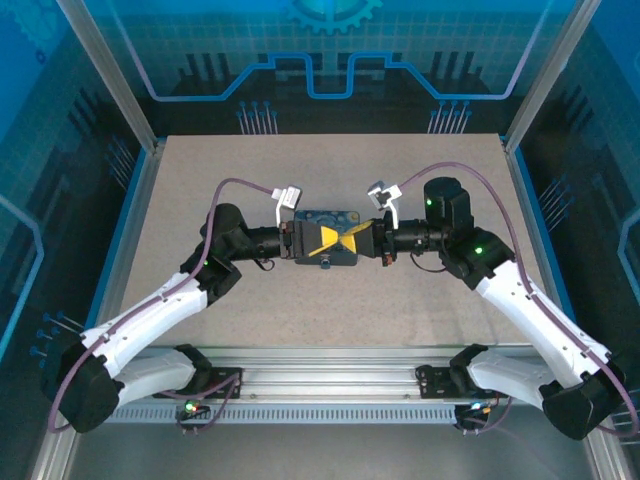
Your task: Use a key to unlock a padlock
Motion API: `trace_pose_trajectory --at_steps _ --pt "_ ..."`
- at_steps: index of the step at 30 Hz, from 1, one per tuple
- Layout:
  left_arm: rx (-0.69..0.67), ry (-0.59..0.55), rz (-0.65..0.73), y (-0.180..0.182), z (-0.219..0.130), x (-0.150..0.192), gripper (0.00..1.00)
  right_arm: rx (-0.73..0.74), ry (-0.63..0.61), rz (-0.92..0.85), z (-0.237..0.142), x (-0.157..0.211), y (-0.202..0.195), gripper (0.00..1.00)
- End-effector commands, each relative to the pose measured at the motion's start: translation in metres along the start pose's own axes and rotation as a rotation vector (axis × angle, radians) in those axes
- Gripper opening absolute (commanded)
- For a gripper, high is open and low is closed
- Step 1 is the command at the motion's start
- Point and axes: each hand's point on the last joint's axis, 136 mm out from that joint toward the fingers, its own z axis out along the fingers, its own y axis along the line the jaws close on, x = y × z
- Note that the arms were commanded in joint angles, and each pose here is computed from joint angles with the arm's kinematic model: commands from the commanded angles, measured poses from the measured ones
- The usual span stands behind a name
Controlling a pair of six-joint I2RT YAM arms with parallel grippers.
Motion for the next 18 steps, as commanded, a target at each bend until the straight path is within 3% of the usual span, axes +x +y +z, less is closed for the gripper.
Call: trace_pose_trajectory --at_steps 1,4,12,18 --pt "-0.006 0.005 0.01 0.0 0.002 0.001 0.55 0.004 -0.004 -0.014 -0.002 -0.002 0.002 0.0" --pt "-0.009 0.011 0.002 0.004 0.002 0.004 0.53 0.005 -0.011 -0.018 -0.002 -0.004 0.002 0.0" --pt "0.003 0.016 0.002 0.004 0.004 0.006 0.71 -0.056 -0.03 -0.026 -0.002 -0.012 0.015 0.0" --pt "-0.001 0.022 -0.012 0.007 0.007 0.007 0.78 -0.083 -0.039 -0.026 -0.002 -0.015 0.019 0.0"
